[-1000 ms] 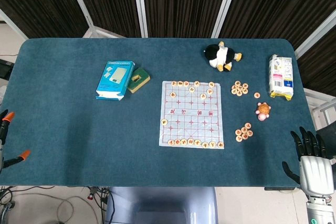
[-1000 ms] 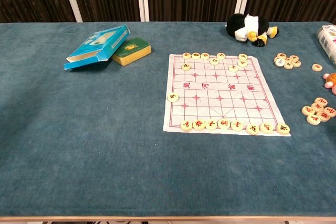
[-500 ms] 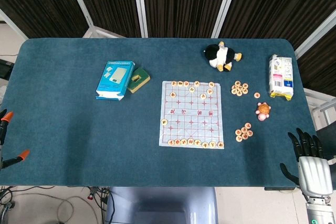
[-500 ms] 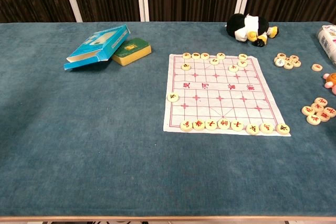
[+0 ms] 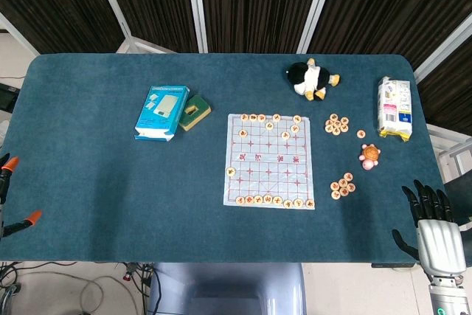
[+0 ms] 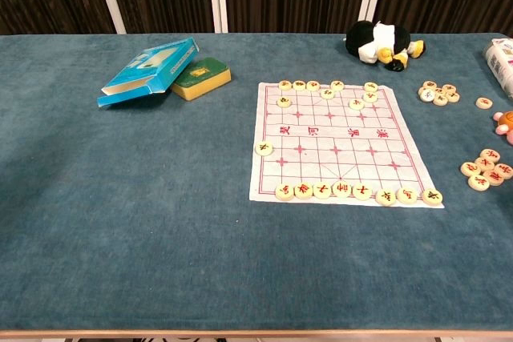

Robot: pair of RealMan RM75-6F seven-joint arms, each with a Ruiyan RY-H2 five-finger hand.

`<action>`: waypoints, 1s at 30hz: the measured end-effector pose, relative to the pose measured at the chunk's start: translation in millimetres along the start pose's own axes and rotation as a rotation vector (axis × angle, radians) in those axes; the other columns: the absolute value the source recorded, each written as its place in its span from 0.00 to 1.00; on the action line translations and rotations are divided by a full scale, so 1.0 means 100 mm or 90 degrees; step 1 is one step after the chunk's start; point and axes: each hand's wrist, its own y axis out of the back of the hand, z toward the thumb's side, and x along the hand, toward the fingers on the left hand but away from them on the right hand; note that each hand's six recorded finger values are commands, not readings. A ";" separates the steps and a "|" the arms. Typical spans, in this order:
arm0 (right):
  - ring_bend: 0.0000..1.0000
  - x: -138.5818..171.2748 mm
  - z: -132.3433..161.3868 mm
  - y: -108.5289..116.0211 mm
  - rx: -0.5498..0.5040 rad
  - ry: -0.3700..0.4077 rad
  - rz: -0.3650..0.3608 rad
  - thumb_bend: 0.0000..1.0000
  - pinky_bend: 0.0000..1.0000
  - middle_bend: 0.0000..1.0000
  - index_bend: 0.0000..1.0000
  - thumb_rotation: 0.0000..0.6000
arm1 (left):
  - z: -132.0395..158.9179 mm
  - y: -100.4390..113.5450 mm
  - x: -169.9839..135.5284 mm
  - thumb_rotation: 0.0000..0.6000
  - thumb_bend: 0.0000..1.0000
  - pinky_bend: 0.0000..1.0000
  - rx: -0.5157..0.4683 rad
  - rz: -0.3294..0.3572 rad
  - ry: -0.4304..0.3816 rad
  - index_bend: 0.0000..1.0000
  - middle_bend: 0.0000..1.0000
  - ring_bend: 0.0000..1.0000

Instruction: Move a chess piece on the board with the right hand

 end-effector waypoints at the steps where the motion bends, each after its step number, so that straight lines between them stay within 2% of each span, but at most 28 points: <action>1: 0.00 0.00 0.00 0.00 -0.001 0.000 0.001 0.34 0.02 0.00 0.10 1.00 | 0.00 0.00 0.00 1.00 0.05 0.05 0.001 0.000 0.000 0.00 0.00 0.00; 18: 0.00 0.02 0.06 -0.08 -0.038 0.014 0.031 0.34 0.02 0.00 0.12 1.00 | 0.01 0.01 0.00 1.00 0.05 0.05 0.001 0.007 -0.005 0.00 0.00 0.00; 30: 0.00 0.03 0.08 -0.11 -0.039 0.021 0.043 0.34 0.02 0.00 0.14 1.00 | 0.01 0.01 -0.01 1.00 0.05 0.05 0.001 0.009 -0.005 0.00 0.00 0.00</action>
